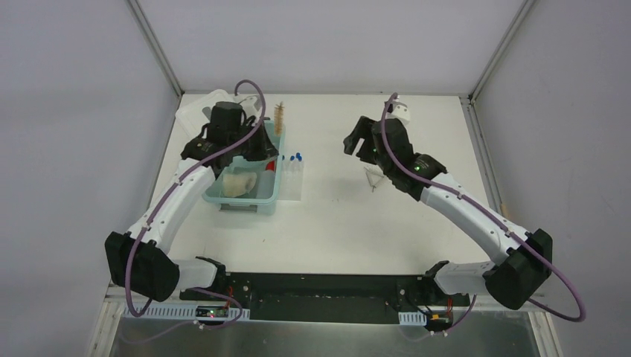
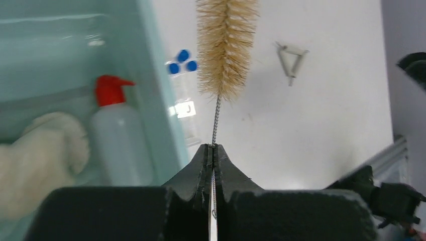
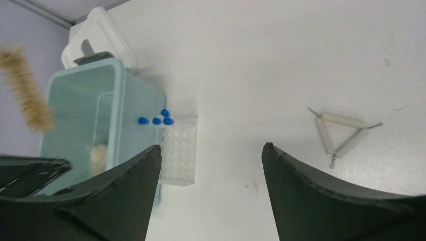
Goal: Organize the chemistry lab equipment
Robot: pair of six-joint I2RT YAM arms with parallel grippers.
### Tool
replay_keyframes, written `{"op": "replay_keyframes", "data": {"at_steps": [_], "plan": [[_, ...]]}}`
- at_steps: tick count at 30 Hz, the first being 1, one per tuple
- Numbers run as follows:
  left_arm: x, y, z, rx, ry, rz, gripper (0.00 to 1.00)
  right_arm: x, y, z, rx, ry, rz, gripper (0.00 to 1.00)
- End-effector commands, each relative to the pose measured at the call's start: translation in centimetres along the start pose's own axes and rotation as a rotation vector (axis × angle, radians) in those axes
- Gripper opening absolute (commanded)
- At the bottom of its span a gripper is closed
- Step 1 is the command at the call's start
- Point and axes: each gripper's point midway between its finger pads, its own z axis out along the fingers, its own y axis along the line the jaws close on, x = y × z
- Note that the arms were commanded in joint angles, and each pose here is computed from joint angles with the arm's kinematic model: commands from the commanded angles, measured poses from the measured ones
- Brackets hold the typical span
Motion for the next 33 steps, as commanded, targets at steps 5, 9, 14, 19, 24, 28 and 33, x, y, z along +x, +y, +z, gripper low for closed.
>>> {"op": "replay_keyframes", "data": {"at_steps": [5, 9, 14, 19, 24, 28, 33], "plan": [[1.6, 10.5, -6.8, -0.459, 0.151, 0.15, 0.0, 0.9, -9.1, 1.6, 0.203, 0.168, -0.119, 0.75], [4.4, 12.9, -7.5, -0.538, 0.27, 0.146, 0.0, 2.1, -12.3, 2.8, 0.265, 0.294, -0.193, 0.71], [6.4, 13.8, -6.9, -0.546, 0.338, 0.122, 0.0, 4.3, -13.7, 4.1, 0.279, 0.383, -0.217, 0.69], [6.7, 14.6, -5.9, -0.562, 0.392, 0.114, 0.0, 6.3, -13.6, 6.5, 0.259, 0.455, -0.215, 0.65], [6.3, 15.3, -6.1, -0.624, 0.386, 0.094, 0.4, 7.2, -14.4, 8.6, 0.291, 0.503, -0.249, 0.62], [5.6, 15.2, -7.0, -0.651, 0.339, 0.097, 0.62, 8.4, -15.3, 9.5, 0.32, 0.565, -0.265, 0.56], [4.1, 15.0, -8.7, -0.688, 0.265, 0.127, 0.77, 10.3, -16.1, 10.3, 0.332, 0.616, -0.263, 0.48]]}}
